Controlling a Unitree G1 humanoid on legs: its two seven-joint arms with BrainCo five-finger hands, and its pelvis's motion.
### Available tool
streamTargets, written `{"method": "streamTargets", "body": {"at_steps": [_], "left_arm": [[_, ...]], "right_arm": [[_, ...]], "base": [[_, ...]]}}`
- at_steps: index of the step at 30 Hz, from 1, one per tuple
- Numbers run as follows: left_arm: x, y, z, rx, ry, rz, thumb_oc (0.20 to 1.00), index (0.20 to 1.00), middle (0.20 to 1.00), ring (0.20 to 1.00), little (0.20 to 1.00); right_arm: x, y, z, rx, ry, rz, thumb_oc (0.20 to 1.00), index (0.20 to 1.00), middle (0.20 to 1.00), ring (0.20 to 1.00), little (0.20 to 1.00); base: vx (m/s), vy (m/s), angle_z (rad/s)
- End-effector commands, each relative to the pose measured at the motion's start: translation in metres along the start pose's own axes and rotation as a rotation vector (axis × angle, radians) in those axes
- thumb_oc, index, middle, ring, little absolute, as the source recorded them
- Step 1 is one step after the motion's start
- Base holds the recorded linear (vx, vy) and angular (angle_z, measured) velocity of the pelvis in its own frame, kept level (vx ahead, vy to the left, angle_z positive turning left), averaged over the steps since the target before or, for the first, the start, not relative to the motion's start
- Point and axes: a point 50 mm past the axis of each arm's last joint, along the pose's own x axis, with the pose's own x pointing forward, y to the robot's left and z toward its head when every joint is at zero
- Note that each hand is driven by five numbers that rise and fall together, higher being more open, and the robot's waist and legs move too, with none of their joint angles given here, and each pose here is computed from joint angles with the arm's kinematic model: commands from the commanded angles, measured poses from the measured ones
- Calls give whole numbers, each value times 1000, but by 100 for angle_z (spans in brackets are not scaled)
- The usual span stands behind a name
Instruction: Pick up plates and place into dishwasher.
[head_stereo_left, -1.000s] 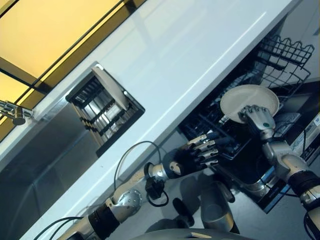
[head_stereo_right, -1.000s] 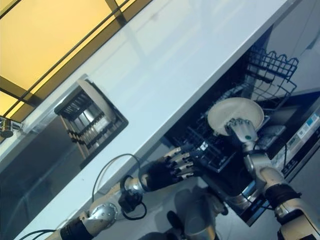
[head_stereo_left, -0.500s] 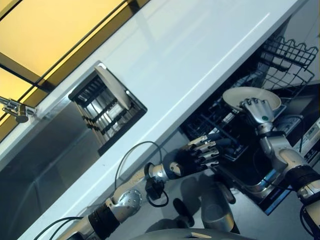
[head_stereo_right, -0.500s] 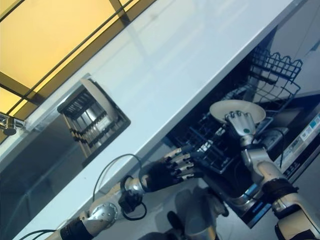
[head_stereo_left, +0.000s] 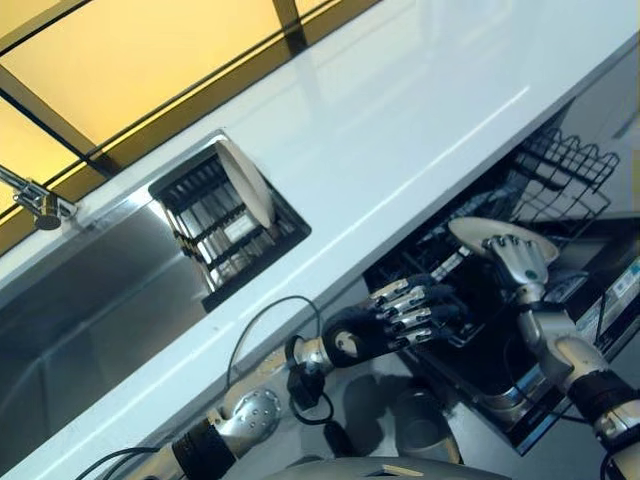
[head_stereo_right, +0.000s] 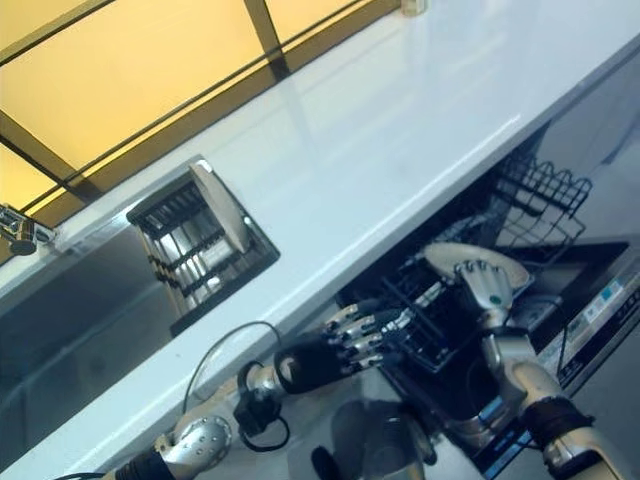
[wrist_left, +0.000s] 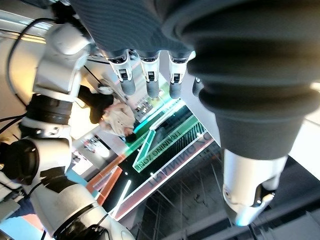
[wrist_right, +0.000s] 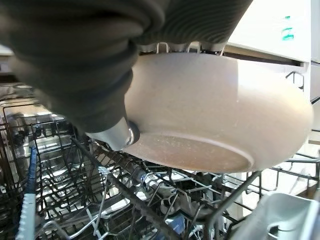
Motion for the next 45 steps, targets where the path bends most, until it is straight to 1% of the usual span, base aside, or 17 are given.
{"method": "streamTargets", "body": {"at_steps": [1, 8, 12, 19, 26, 28, 31, 34, 37, 41, 45], "left_arm": [[-8, 0, 4, 17, -15, 13, 1000, 1000, 1000, 1000, 1000], [-18, 2, 7, 25, 3, 56, 1000, 1000, 1000, 1000, 1000], [-22, 5, 12, 37, -5, 80, 1000, 1000, 1000, 1000, 1000], [-23, 8, 17, 62, -34, 111, 1000, 1000, 1000, 1000, 1000], [-22, 11, 23, 80, -59, 132, 1000, 1000, 1000, 1000, 1000], [-22, 12, 24, 87, -60, 136, 1000, 1000, 1000, 1000, 1000], [-23, 12, 26, 89, -64, 145, 1000, 1000, 1000, 1000, 1000], [-22, 13, 27, 92, -63, 156, 1000, 1000, 1000, 1000, 1000], [-22, 14, 28, 96, -69, 162, 1000, 1000, 1000, 1000, 1000], [-22, 16, 28, 101, -84, 178, 1000, 1000, 1000, 1000, 1000], [-21, 17, 27, 107, -85, 189, 1000, 1000, 1000, 1000, 1000]], "right_arm": [[1, -11, -1, 84, 62, -89, 200, 200, 200, 200, 200], [-7, -4, 6, 198, 105, -47, 200, 200, 200, 200, 200], [-14, -1, 10, 335, 141, -31, 200, 200, 200, 200, 200], [-15, -10, 18, 493, 134, -38, 200, 200, 200, 200, 200], [-16, -19, 22, 551, 116, -56, 200, 200, 200, 200, 200], [-16, -20, 22, 601, 122, -58, 200, 200, 200, 200, 200], [-17, -23, 22, 723, 134, -59, 200, 200, 200, 200, 200], [-17, -30, 26, 938, 130, -48, 200, 200, 200, 200, 200], [-18, -33, 29, 1098, 109, -24, 200, 200, 200, 200, 200], [-21, -35, 30, 1254, 80, 10, 200, 200, 200, 200, 200], [-23, -34, 31, 1351, 70, 41, 200, 200, 200, 200, 200]], "base": [[37, -86, -2], [8, -25, 0], [0, 0, 0], [-5, 1, 0], [-18, 2, -2], [-9, 3, -2], [0, 0, 0], [-2, -8, -1], [-6, -21, -9], [3, -16, -6], [0, 0, 0]]}}
